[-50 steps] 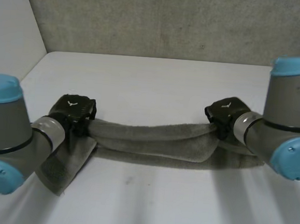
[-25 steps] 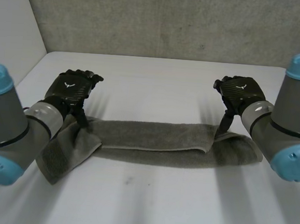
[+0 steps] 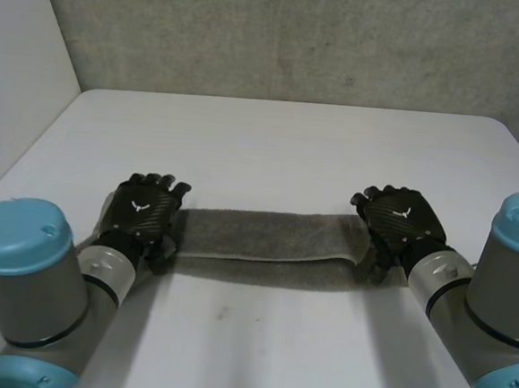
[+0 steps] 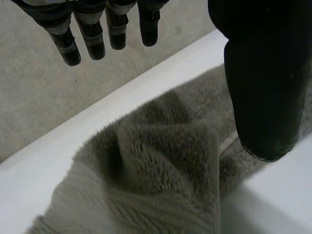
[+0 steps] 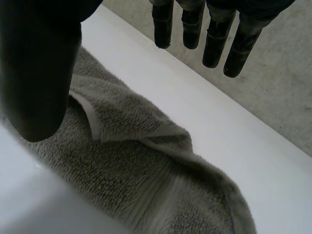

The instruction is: Fold the towel.

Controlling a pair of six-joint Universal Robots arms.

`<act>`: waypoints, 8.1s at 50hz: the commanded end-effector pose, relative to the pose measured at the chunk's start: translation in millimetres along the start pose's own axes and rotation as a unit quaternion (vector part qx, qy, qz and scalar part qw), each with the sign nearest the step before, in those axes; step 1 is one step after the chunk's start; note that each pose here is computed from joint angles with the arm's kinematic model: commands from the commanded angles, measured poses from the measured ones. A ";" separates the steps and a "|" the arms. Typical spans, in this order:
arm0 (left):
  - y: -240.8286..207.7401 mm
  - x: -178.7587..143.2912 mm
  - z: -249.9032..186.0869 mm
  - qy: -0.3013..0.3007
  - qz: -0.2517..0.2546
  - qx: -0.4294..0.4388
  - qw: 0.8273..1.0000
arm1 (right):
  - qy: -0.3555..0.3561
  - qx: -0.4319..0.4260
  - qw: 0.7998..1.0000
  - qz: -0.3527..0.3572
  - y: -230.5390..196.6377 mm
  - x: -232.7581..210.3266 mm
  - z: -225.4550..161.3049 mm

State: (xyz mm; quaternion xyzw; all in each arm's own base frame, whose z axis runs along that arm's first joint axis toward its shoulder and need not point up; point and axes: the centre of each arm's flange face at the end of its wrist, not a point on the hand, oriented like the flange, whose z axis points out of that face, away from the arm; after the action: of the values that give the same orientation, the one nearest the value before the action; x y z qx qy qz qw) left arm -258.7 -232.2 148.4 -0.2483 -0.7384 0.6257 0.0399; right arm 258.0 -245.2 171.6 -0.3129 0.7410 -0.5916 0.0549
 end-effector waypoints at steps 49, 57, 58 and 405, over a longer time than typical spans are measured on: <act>28.2 -9.6 12.0 -0.046 0.079 -0.006 0.996 | -0.002 0.042 0.998 0.047 27.2 -33.4 56.1; 28.5 -22.0 14.8 -0.063 0.075 -0.010 0.995 | -0.009 0.047 0.997 0.062 24.4 -39.2 56.0; 27.4 -24.3 15.4 -0.067 0.074 -0.009 0.995 | -0.009 0.047 0.997 0.062 24.9 -39.8 56.7; -93.8 -92.2 -35.7 0.006 0.198 0.010 0.980 | 0.075 -0.002 0.995 -0.066 -76.1 76.5 -43.0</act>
State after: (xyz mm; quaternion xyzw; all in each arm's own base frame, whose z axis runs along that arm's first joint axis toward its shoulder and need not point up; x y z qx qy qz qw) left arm -198.6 -266.9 235.5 -0.3657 -0.6559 0.6551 -0.0829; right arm 221.4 -269.5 237.3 -0.2860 0.7212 -0.6310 0.0011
